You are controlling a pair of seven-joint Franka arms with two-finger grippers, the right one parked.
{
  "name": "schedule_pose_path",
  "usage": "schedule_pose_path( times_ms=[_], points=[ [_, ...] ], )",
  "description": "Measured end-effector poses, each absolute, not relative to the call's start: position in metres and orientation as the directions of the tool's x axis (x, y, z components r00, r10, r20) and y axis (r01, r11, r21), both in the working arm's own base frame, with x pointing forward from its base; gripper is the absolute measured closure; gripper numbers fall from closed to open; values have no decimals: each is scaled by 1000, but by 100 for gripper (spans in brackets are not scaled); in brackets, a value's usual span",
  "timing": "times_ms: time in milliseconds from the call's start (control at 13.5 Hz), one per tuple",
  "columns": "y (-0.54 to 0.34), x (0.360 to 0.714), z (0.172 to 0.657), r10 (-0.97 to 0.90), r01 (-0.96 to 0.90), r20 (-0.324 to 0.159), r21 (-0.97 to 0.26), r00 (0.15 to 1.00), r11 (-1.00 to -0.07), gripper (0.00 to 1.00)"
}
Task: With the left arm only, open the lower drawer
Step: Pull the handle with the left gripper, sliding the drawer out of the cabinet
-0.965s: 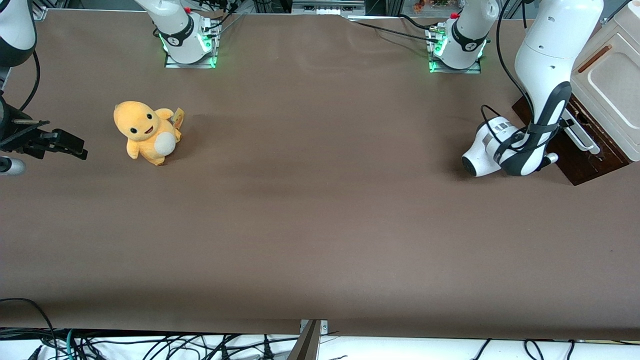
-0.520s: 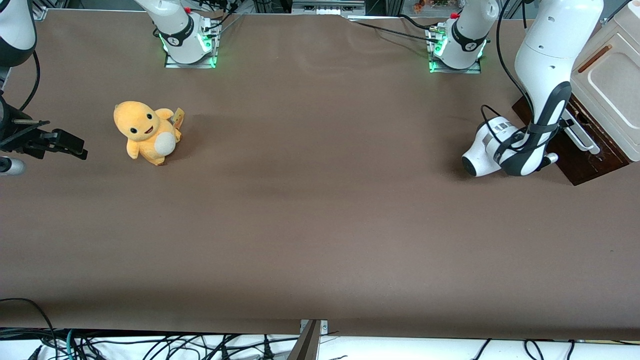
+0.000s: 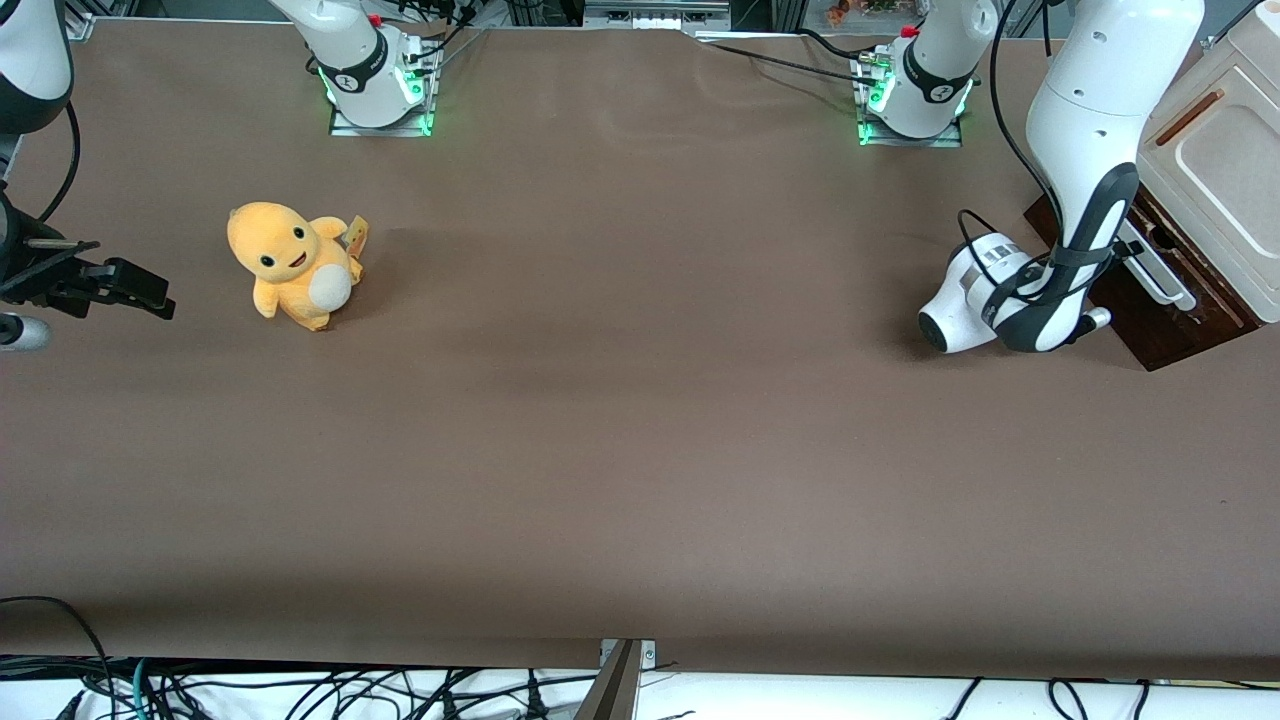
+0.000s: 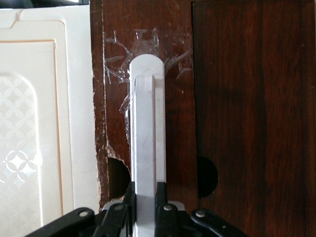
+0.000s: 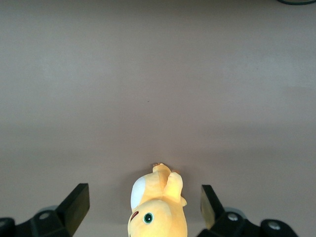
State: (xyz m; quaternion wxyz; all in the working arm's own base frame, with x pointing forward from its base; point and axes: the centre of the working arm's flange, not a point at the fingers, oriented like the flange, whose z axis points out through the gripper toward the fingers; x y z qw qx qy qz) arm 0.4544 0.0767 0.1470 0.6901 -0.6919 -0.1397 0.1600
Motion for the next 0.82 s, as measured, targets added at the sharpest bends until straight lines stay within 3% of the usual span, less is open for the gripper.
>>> schedule_pose_path(
  times_ms=[817],
  points=[
    [44, 462, 153, 385, -13, -26, -999, 923, -35, 82]
  ],
)
